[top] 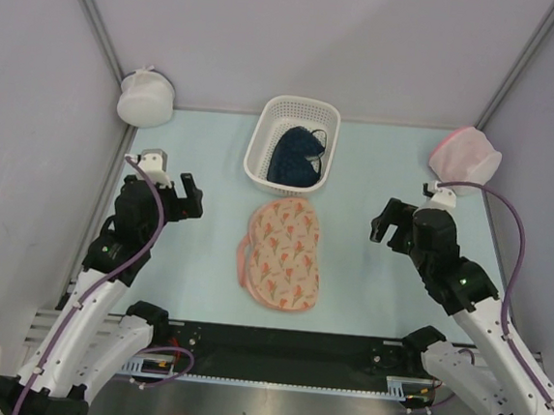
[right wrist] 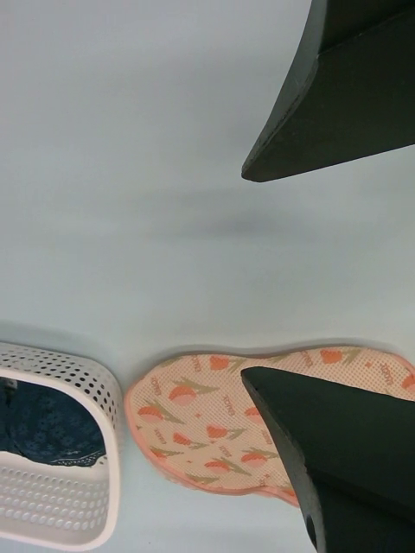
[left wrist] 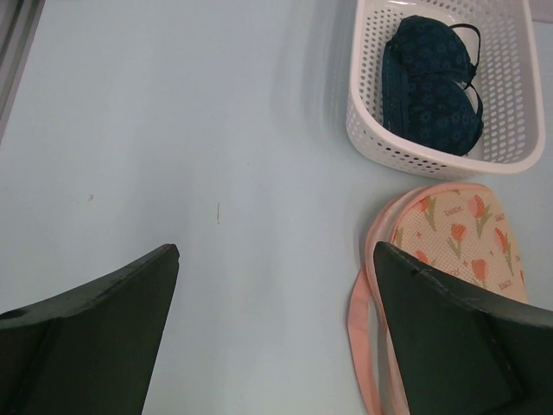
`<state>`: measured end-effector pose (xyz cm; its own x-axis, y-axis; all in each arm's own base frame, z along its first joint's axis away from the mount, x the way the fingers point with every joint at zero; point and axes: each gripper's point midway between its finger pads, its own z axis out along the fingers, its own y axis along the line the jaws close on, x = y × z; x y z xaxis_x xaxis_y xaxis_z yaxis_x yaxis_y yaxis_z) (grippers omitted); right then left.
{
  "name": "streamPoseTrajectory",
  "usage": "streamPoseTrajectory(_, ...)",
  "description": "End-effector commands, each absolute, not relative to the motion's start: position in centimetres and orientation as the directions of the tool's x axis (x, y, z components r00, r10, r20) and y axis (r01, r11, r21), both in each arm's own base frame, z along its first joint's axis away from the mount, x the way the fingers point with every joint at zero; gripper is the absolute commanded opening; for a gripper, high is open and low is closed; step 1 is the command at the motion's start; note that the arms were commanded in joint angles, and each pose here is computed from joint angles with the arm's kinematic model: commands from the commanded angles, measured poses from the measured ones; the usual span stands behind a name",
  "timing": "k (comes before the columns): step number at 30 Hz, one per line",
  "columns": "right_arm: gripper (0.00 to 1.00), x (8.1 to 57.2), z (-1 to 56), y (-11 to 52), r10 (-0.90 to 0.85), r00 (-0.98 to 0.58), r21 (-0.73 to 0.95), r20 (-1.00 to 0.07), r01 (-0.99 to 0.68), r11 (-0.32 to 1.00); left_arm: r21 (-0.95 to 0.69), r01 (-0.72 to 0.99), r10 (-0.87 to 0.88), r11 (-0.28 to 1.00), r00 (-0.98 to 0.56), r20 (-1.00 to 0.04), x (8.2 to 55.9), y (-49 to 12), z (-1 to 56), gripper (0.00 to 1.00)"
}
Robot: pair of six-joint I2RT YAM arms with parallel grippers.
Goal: Unzip the laundry bag and remove the bra
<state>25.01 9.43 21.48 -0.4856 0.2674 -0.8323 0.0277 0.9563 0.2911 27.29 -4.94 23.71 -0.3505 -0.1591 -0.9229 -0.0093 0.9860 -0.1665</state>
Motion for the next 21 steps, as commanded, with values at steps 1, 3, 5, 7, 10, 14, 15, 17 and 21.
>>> streamPoseTrajectory(1,0.94,24.6,23.7,8.2,0.25,-0.447,0.26,-0.859,0.04,0.965,-0.194,0.006,-0.184,0.981,-0.295,-0.938,27.6,-5.1,25.0,1.0)
streamPoseTrajectory(3,0.94,24.5,23.9,8.1,0.257,-0.446,0.266,-0.858,0.044,0.963,-0.192,0.007,-0.181,0.981,-0.292,-0.939,27.5,-5.0,25.1,1.0)
streamPoseTrajectory(5,0.94,24.5,23.7,8.1,0.256,-0.447,0.265,-0.857,0.043,0.963,-0.187,0.008,-0.178,0.982,-0.283,-0.943,27.4,-4.9,25.4,1.0)
streamPoseTrajectory(7,0.94,24.6,23.5,8.2,0.252,-0.454,0.262,-0.855,0.042,0.964,-0.18,0.0,-0.173,0.984,-0.27,-0.947,27.3,-4.7,25.6,1.0)
streamPoseTrajectory(10,0.94,24.8,23.3,8.4,0.251,-0.458,0.263,-0.853,0.039,0.964,-0.175,-0.005,-0.171,0.984,-0.252,-0.952,27.1,-4.4,25.9,1.0)
streamPoseTrajectory(14,0.94,24.8,23.1,8.5,0.252,-0.463,0.263,-0.85,0.041,0.964,-0.177,-0.004,-0.173,0.984,-0.239,-0.955,27.0,-4.3,26.1,1.0)
streamPoseTrajectory(15,0.94,24.8,22.9,8.5,0.251,-0.466,0.262,-0.849,0.042,0.964,-0.176,-0.005,-0.172,0.984,-0.237,-0.956,27.0,-4.3,26.1,1.0)
streamPoseTrajectory(17,0.94,24.8,22.9,8.5,0.252,-0.466,0.263,-0.848,0.042,0.964,-0.176,-0.007,-0.173,0.984,-0.238,-0.956,27.0,-4.3,26.1,1.0)
streamPoseTrajectory(21,0.94,24.8,22.9,8.4,0.251,-0.465,0.261,-0.849,0.045,0.964,-0.176,-0.009,-0.173,0.984,-0.239,-0.955,27.1,-4.3,26.1,1.0)
